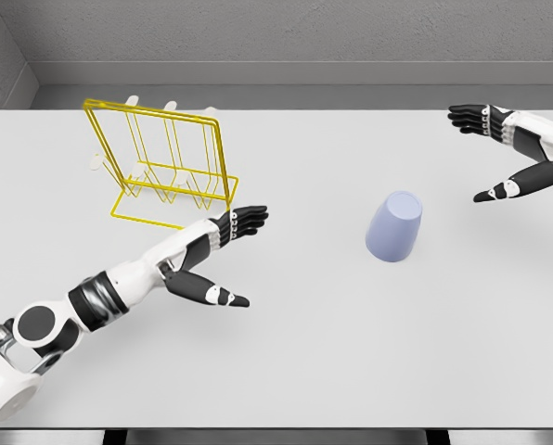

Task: Place the cup on the cup holder with both arms

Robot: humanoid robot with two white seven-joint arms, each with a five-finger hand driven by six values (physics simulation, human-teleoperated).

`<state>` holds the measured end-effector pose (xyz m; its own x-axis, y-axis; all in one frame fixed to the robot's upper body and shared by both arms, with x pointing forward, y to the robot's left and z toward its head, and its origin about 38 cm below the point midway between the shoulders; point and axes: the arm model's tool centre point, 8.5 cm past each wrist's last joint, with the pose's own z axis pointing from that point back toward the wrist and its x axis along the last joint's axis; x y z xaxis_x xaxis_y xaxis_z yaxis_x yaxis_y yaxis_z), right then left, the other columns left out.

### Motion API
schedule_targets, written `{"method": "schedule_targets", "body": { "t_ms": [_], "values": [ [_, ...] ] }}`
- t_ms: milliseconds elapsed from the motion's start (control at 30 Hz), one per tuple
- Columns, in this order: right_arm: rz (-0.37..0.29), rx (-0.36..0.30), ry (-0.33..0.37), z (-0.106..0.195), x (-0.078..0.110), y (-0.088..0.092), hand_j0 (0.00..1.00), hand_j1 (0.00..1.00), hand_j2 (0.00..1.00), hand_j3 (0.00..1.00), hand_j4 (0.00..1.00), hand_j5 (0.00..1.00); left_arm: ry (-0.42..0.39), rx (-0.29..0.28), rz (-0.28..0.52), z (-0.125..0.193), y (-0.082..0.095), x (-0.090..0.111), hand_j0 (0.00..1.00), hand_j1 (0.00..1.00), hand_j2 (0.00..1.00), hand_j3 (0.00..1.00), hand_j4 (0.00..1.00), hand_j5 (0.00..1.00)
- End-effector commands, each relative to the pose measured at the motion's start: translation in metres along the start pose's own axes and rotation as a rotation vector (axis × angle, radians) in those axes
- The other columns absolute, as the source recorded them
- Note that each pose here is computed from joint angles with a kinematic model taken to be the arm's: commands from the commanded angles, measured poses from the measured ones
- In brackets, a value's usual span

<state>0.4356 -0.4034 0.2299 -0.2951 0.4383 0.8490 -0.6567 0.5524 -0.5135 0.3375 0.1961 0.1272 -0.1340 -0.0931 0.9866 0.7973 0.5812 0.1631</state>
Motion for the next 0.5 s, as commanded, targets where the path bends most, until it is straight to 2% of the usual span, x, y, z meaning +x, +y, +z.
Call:
{"method": "schedule_targets", "body": {
  "t_ms": [0, 67, 200, 233, 267, 300, 333, 467],
  "values": [
    [-0.001, 0.000, -0.005, 0.000, 0.002, 0.000, 1.00, 1.00, 1.00, 1.00, 1.00, 1.00, 0.000, -0.002, 0.000, 0.000, 0.000, 0.000, 1.00, 1.00, 1.00, 1.00, 1.00, 1.00],
    [0.012, 0.000, -0.029, 0.001, 0.002, 0.001, 1.00, 1.00, 1.00, 1.00, 1.00, 1.00, -0.003, 0.000, 0.000, 0.000, 0.000, 0.001, 1.00, 1.00, 1.00, 1.00, 1.00, 1.00],
    [0.023, 0.001, -0.020, 0.002, 0.000, 0.001, 1.00, 1.00, 1.00, 1.00, 1.00, 1.00, -0.001, 0.006, 0.011, -0.001, 0.001, 0.000, 1.00, 1.00, 1.00, 1.00, 1.00, 1.00],
    [0.037, 0.002, -0.039, 0.002, 0.002, 0.001, 1.00, 1.00, 1.00, 1.00, 1.00, 1.00, -0.016, 0.005, 0.019, -0.005, -0.002, 0.002, 1.00, 1.00, 1.00, 1.00, 1.00, 1.00],
    [0.072, 0.001, -0.089, 0.003, 0.006, 0.002, 1.00, 1.00, 1.00, 1.00, 1.00, 1.00, -0.018, 0.010, 0.022, -0.005, -0.002, 0.001, 1.00, 1.00, 1.00, 1.00, 1.00, 1.00],
    [0.092, 0.016, -0.108, 0.004, 0.003, 0.008, 1.00, 1.00, 1.00, 1.00, 1.00, 1.00, -0.015, 0.019, 0.029, -0.004, -0.003, -0.001, 1.00, 1.00, 1.00, 1.00, 1.00, 1.00],
    [0.076, 0.022, -0.092, 0.008, -0.008, 0.016, 1.00, 1.00, 1.00, 1.00, 1.00, 1.00, -0.014, 0.028, 0.030, -0.003, -0.003, -0.001, 1.00, 1.00, 1.00, 1.00, 1.00, 1.00],
    [0.067, 0.010, -0.108, 0.008, -0.010, 0.019, 1.00, 1.00, 1.00, 1.00, 1.00, 1.00, -0.010, 0.031, 0.035, -0.003, -0.004, -0.004, 1.00, 1.00, 1.00, 1.00, 1.00, 1.00]
  ]
}}
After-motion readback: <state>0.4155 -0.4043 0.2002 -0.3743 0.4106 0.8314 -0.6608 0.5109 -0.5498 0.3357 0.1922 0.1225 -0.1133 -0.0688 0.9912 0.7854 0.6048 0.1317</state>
